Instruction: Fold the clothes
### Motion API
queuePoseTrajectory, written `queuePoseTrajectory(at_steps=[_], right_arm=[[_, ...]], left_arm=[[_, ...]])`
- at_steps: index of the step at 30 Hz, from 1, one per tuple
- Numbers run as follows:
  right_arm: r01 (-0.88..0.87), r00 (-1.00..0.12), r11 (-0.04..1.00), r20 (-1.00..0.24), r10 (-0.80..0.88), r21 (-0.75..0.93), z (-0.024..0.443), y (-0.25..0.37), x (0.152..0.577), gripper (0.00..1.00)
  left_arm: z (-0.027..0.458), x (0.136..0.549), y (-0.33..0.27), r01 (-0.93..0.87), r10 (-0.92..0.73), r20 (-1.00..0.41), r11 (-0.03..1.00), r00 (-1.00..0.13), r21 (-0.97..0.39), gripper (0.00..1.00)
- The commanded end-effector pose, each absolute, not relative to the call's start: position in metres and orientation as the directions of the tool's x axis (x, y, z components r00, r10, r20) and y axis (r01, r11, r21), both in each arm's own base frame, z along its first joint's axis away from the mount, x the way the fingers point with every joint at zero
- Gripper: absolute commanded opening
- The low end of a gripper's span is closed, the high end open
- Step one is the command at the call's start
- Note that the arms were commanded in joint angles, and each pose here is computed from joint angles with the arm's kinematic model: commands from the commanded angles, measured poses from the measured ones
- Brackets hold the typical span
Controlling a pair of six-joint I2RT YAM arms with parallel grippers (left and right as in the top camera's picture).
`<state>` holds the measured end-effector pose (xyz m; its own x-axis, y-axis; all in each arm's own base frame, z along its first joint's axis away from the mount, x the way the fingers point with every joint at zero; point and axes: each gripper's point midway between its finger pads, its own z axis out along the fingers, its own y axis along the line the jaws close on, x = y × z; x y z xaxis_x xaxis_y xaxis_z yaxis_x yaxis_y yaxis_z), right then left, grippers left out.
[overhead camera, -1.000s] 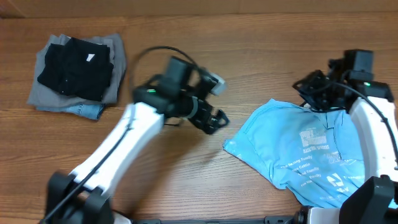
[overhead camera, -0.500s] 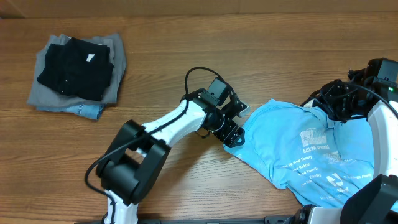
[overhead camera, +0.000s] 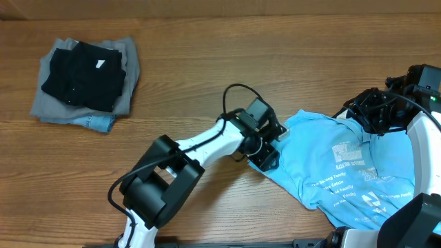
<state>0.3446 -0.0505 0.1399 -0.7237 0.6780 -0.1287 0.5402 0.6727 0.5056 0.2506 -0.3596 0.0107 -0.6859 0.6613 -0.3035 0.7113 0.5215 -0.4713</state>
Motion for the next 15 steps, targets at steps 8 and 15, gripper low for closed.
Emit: queuePoseTrajectory(at_steps=[8, 15], right_arm=[[0.537, -0.709, 0.696, -0.193, 0.678, 0.476, 0.152, -0.061, 0.347, 0.46], [0.815, -0.49, 0.553, -0.306, 0.817, 0.174, 0.132, -0.14, 0.322, 0.53]], left_arm=[[0.025, 0.288, -0.343, 0.674, 0.63, -0.256, 0.626, -0.733, -0.392, 0.04], [0.09, 0.34, -0.302, 0.627, 0.583, -0.23, 0.72, -0.779, -0.298, 0.04]])
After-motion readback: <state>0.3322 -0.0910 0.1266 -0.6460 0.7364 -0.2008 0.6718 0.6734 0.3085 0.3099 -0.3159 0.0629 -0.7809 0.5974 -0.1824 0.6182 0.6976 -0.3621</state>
